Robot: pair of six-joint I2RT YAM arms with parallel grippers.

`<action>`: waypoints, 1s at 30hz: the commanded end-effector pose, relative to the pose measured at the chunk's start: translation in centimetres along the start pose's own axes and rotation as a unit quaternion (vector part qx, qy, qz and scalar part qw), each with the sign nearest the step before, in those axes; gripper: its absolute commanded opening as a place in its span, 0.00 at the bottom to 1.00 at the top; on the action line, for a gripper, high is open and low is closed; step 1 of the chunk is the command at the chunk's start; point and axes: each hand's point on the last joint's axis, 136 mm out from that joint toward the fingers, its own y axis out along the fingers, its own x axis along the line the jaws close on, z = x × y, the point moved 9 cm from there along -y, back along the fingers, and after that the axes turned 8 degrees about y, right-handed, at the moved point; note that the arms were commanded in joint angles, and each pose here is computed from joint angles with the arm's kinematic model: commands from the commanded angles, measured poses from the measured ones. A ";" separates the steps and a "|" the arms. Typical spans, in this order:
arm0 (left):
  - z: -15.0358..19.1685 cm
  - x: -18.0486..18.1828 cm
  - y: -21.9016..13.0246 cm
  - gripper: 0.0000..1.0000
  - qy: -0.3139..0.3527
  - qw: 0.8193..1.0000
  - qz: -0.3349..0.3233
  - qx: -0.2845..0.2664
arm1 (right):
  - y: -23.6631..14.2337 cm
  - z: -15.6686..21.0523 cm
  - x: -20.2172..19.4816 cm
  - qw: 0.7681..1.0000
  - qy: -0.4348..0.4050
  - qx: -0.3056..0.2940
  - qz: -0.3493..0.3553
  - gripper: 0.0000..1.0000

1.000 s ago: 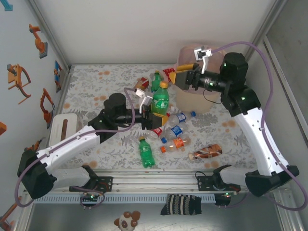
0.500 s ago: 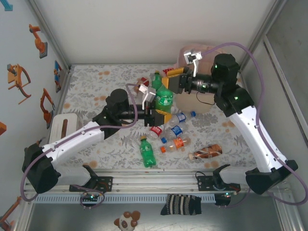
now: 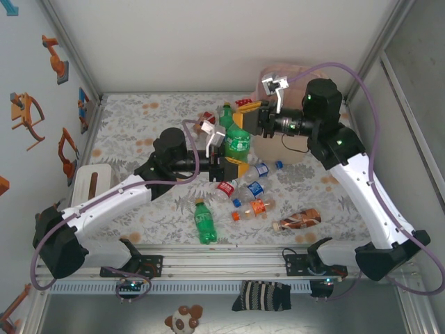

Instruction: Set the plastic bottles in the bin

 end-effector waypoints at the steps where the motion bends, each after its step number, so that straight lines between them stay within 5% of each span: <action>1: -2.0 -0.7 -0.3 0.59 0.033 0.999 0.003 -0.030 | -0.6 -0.3 1.0 1.000 -0.013 -0.007 0.006 0.28; 7: -1.8 -0.7 -1.0 0.75 0.038 0.998 -0.033 -0.031 | -1.4 -0.8 0.8 0.997 -0.030 -0.023 0.070 0.27; 14: -1.1 -0.8 -2.4 0.79 0.043 0.995 -0.087 -0.027 | -2.6 -2.4 -1.8 0.983 -0.015 -0.040 0.181 0.26; 30: 0.2 -2.2 -5.1 0.79 0.044 0.988 -0.145 -0.018 | -9.1 -9.9 -12.1 0.879 0.035 -0.111 0.462 0.25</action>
